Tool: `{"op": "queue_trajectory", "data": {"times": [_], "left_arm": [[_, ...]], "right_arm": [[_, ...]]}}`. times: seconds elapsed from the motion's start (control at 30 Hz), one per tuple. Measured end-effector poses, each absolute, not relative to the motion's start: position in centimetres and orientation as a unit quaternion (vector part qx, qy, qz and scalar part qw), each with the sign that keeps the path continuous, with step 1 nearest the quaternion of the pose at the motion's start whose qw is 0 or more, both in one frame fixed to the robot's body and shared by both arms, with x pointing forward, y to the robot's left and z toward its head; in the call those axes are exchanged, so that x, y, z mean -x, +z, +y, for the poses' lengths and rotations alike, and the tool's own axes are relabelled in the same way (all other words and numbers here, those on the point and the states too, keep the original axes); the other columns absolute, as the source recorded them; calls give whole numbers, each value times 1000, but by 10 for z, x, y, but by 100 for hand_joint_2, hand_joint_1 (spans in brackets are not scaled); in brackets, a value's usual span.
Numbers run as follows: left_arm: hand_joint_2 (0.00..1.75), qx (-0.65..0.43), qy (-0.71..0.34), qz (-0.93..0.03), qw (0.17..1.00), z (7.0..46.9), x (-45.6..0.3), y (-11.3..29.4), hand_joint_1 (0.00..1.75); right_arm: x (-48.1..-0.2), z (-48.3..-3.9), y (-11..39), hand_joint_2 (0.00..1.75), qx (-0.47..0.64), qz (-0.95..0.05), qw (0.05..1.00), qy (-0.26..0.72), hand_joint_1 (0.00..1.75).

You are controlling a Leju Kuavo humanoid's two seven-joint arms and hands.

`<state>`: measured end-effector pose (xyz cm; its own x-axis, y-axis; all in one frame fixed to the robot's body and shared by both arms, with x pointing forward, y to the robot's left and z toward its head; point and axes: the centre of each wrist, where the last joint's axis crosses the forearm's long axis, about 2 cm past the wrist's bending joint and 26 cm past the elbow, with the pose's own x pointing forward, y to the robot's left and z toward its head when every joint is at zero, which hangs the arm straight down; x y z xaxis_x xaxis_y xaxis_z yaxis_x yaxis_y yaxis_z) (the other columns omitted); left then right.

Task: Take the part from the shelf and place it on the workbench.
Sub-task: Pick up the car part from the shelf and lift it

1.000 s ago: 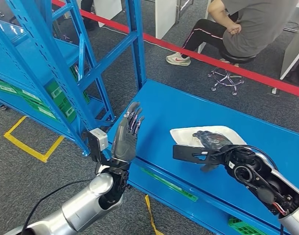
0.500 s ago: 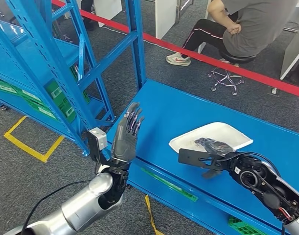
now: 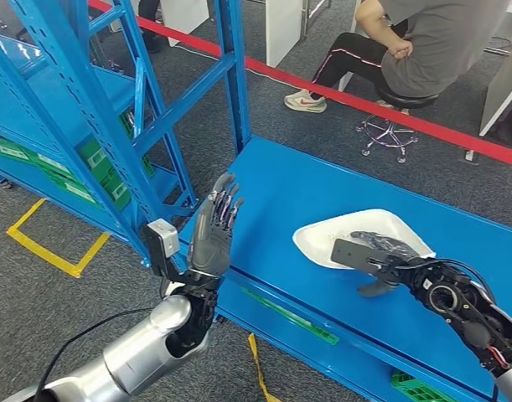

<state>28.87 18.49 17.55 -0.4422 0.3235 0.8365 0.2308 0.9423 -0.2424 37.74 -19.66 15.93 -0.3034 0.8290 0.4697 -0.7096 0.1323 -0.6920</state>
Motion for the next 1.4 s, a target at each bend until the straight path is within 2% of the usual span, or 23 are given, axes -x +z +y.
{"op": "queue_trajectory", "data": {"times": [0.03,0.17,0.5,1.13,1.27,1.4], "left_arm": [[0,163,46,-848,502,185,-289,175,0],[0,161,47,-849,501,186,-289,175,0],[0,155,46,-849,503,189,-289,174,0],[0,147,48,-850,504,191,-289,173,0],[0,141,48,-849,506,192,-287,171,0],[0,136,44,-848,510,193,-284,169,0]], "right_arm": [[-379,-199,159,175,65,-471,590,652,0],[-384,-207,157,175,77,-469,598,645,175],[-396,-219,158,175,88,-486,608,621,175],[-404,-215,167,175,81,-501,621,597,175],[-400,-207,169,175,40,-528,630,568,175],[-387,-194,172,175,-63,-590,645,482,175]]}}
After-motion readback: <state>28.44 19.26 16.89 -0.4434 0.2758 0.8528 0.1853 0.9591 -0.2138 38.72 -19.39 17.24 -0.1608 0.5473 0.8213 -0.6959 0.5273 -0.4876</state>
